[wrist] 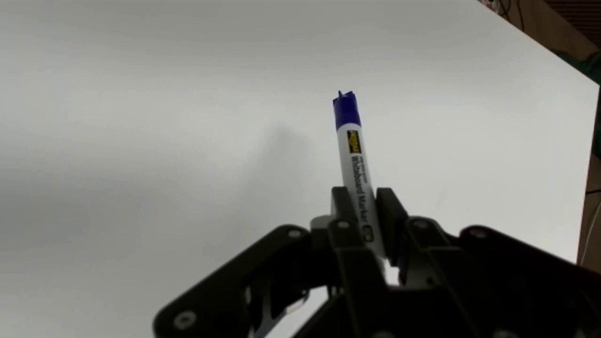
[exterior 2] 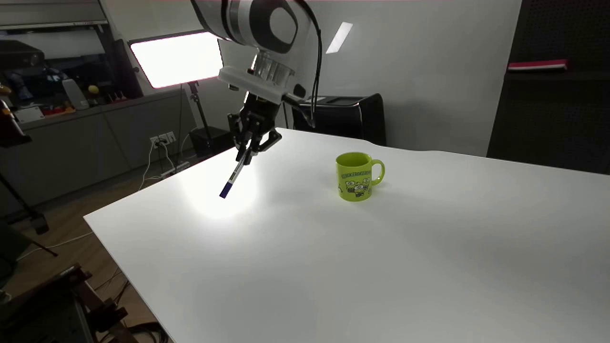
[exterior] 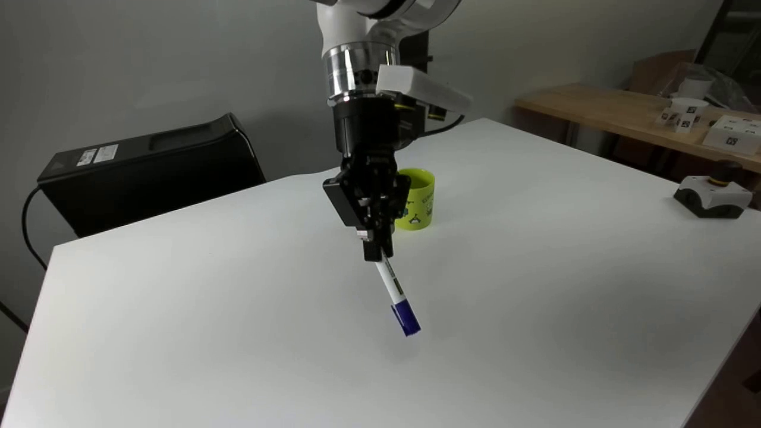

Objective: Remove the blue marker from the yellow mug

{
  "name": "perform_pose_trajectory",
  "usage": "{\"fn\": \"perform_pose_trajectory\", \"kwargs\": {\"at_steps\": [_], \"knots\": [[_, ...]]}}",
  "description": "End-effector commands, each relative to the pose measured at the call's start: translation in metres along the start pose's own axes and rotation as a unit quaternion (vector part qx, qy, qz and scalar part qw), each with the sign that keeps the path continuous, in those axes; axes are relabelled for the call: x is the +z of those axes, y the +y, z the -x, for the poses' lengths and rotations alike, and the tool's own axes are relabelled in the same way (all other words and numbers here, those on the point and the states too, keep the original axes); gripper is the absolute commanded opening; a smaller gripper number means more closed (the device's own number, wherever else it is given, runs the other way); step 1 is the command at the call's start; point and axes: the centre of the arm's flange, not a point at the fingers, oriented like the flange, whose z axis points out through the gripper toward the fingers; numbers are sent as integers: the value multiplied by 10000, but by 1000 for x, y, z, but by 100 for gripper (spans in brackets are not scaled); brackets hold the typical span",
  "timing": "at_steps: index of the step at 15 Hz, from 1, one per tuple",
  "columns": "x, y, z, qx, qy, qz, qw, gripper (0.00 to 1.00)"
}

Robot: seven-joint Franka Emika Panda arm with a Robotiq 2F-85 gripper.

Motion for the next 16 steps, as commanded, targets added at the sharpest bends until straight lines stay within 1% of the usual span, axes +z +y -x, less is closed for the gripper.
{"fn": "perform_pose_trajectory", "kwargs": {"at_steps": [1,5,9,10,11,12,15,16], "knots": [[27,6,-2,95,-166,-120,9997,4],[53,11,-9,156,-357,-148,9991,4],[72,25,-4,235,-490,-146,9984,4],[73,27,-3,246,-499,-101,9984,43],[73,29,-3,239,-498,-79,9984,43],[71,31,-4,248,-484,-55,9985,47],[55,35,-9,269,-333,72,9991,70],[50,36,-10,267,-263,122,9992,76]]}}
